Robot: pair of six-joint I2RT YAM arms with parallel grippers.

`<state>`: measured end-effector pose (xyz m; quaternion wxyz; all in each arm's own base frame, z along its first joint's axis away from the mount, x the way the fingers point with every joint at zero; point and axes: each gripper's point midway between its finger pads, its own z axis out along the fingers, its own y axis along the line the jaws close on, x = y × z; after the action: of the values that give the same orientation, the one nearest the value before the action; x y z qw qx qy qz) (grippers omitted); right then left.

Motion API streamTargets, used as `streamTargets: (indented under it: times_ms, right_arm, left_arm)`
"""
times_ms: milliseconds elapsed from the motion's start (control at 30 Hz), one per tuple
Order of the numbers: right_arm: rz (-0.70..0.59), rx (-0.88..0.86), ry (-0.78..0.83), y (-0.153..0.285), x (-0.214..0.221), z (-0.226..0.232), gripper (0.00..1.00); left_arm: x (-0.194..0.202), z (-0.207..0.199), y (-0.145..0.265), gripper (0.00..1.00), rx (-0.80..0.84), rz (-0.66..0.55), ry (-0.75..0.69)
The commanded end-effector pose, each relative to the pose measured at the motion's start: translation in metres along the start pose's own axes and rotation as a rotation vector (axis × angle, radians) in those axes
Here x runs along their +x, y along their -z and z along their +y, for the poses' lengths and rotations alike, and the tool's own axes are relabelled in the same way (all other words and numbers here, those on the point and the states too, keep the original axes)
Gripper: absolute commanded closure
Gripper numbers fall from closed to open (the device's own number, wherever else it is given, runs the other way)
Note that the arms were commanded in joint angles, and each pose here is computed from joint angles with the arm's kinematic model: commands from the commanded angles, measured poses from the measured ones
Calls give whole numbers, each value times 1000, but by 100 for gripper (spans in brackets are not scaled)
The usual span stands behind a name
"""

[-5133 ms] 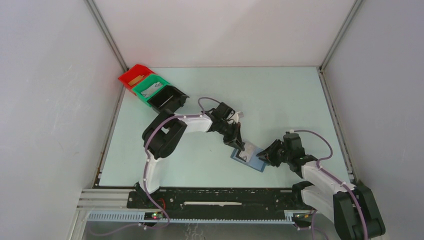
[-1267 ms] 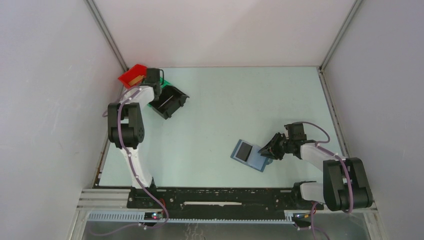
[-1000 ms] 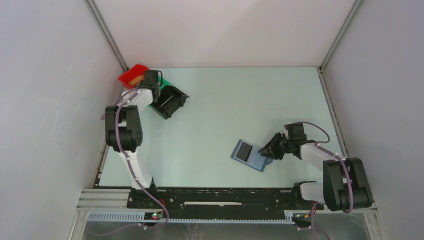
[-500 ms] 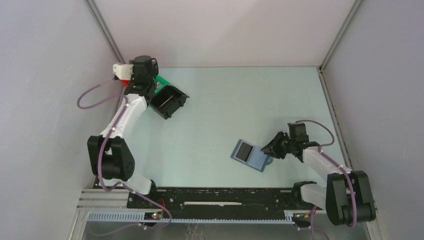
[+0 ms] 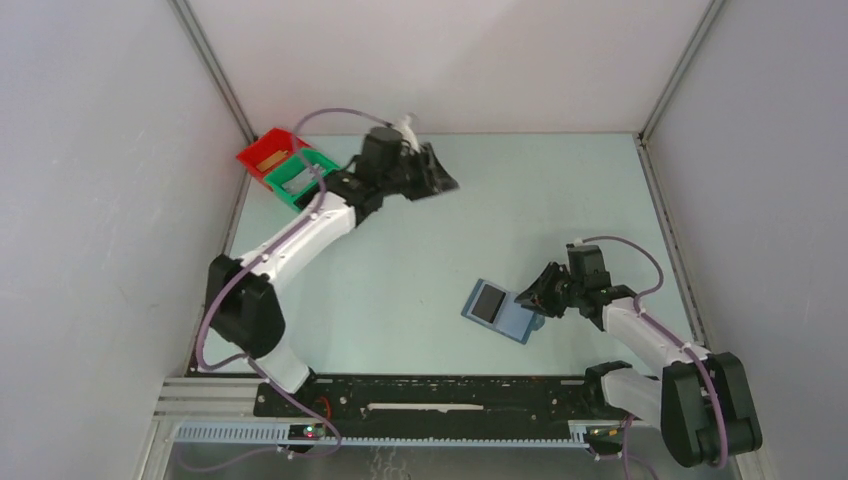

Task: Take the credit cards out of the card holder
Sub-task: Remove the credit card from the card holder.

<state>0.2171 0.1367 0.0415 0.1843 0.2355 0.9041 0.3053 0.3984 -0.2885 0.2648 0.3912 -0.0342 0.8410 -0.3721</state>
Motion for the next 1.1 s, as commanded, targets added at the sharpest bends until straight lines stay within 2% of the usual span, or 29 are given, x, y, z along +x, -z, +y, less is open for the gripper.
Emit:
streamTargets:
  times_ms: [0, 200, 367, 567, 800, 1067]
  right_arm:
    - [-41, -58, 24, -2, -5, 23, 65]
    - [26, -106, 17, -20, 7, 35, 66]
    - [65, -97, -2, -30, 17, 31, 67]
    - [69, -82, -27, -33, 24, 19, 70]
    - [77, -29, -73, -36, 36, -11, 73]
    - [57, 6, -65, -33, 31, -32, 87]
  left_arm:
    - [115, -19, 0, 51, 182, 393, -108]
    - [211, -35, -11, 48, 262, 658, -128]
    - [258, -13, -15, 47, 235, 792, -131]
    - [282, 24, -18, 49, 140, 861, -177]
    - [310, 44, -12, 51, 137, 917, -174]
    - [318, 41, -21, 58, 142, 917, -149]
